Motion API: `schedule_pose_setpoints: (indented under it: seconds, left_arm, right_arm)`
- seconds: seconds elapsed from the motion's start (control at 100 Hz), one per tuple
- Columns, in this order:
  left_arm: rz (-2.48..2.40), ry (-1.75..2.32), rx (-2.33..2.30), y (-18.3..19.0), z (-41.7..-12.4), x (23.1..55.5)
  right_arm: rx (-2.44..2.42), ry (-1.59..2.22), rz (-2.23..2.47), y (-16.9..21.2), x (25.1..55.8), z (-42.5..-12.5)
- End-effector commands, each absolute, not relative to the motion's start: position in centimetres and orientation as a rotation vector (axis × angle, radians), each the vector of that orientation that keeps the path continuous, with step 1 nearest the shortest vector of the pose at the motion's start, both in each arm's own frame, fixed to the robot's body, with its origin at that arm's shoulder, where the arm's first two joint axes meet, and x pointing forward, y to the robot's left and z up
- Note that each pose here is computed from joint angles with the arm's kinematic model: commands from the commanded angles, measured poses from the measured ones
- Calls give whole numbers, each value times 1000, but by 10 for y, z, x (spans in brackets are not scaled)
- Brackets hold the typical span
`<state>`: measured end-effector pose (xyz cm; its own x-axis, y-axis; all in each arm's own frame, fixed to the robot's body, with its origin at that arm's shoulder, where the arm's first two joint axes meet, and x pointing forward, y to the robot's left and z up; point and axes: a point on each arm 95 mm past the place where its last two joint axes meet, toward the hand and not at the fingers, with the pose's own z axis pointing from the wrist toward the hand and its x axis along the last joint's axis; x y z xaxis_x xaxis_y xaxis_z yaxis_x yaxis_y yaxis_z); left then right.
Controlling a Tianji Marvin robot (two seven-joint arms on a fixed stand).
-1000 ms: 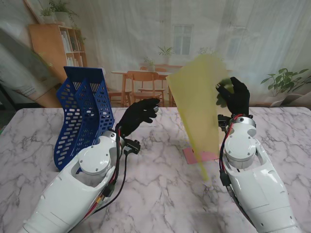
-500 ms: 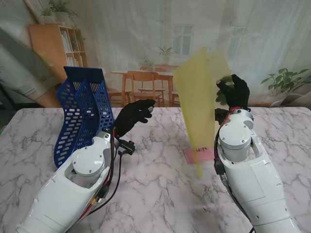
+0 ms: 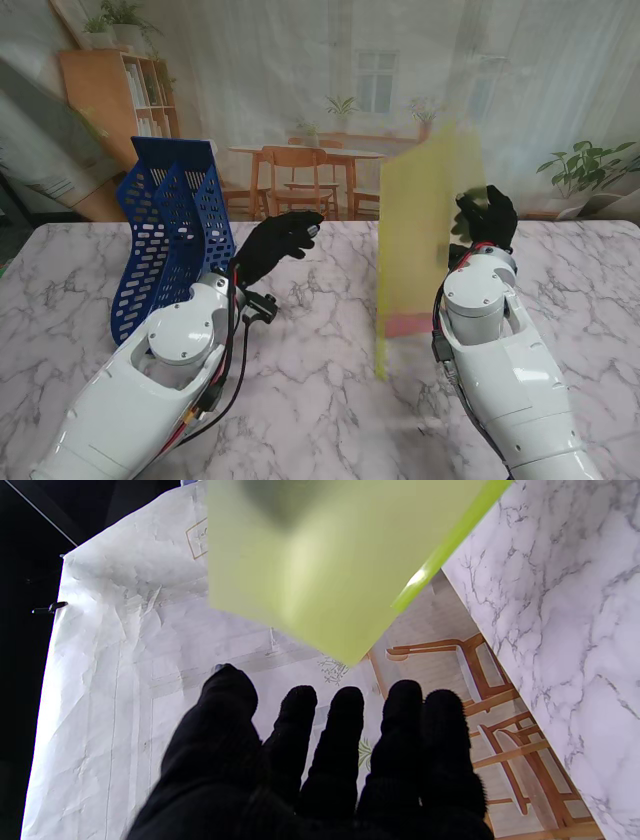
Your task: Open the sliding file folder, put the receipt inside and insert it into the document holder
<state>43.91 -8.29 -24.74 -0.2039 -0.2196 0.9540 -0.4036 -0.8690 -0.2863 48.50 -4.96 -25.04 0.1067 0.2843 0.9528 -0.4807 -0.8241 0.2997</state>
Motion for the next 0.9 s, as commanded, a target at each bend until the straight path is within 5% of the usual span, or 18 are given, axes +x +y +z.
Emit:
schedule_pose_setpoints:
  seconds: [0.0,0.89]
  left_arm:
    - [2200,-780,1892,-87,-247,439]
    - [2309,-1308,1501,-110,-220,438]
  right_arm:
    - [1865,-207,1721,-50,485,-266]
    - [2018,-91,1491,-9,475,-337]
